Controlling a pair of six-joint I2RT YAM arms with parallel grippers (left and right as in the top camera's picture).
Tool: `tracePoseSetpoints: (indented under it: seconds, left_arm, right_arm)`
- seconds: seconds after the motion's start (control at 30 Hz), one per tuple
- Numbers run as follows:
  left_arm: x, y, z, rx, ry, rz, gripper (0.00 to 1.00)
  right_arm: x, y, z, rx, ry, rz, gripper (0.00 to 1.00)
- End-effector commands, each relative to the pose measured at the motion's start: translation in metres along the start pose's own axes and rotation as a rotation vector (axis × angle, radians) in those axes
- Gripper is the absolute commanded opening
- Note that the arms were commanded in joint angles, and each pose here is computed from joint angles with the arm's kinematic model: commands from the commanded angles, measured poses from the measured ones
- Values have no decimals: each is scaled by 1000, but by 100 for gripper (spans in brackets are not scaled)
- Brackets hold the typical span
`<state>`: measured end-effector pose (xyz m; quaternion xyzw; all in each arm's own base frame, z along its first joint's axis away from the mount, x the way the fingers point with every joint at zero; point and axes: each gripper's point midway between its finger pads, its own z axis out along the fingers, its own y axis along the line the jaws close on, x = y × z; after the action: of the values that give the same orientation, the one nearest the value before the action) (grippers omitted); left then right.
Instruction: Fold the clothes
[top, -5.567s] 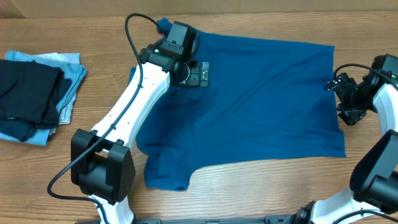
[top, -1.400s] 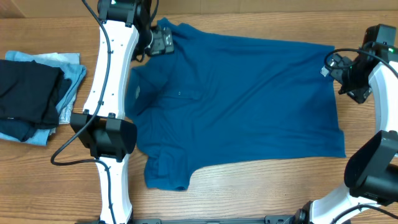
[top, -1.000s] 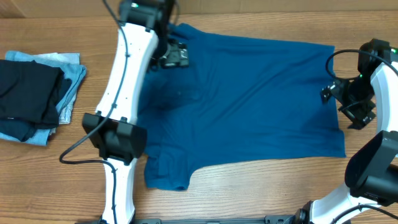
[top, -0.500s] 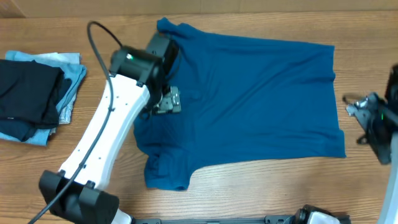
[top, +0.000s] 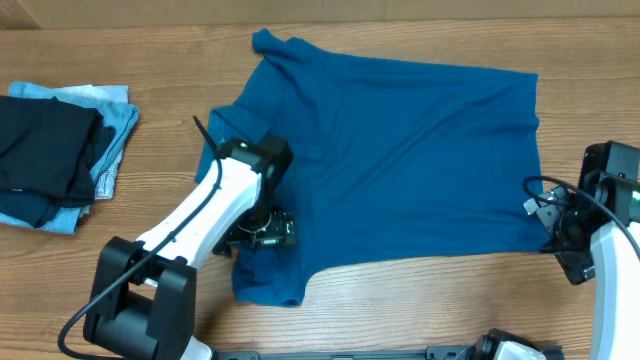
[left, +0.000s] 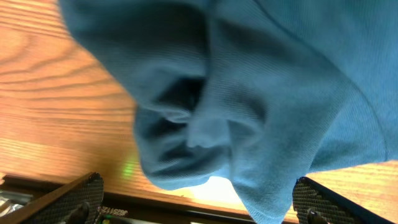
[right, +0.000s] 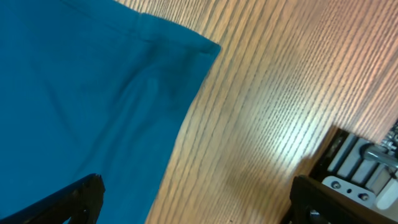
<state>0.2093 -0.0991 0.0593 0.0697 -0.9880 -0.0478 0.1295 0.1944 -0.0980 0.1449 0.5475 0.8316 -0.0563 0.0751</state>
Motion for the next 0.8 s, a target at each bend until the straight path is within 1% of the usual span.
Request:
tracePoseSetpoints:
  seconds: [0.0, 0.17, 0.27, 0.4, 0.63, 0.77]
  left_arm:
    - [15, -14, 13, 68, 50, 55, 100]
    - [12, -15, 16, 75, 36, 68, 100]
    - [9, -18, 21, 85, 21, 70, 100]
    - [9, -26, 30, 135, 23, 64, 100]
    - [5, -30, 39, 158, 0, 59, 100]
    - [6, -30, 39, 156, 2, 58, 100]
  right_arm:
    - [-1, 4, 18, 27, 72, 18, 100]
    - [-7, 9, 50, 99, 145, 27, 100]
    - [-7, 10, 68, 141, 184, 3, 100]
    - [-10, 12, 80, 163, 193, -1, 100]
    - [-22, 17, 101, 188, 161, -40, 100]
    - [-17, 15, 116, 226, 201, -48, 100]
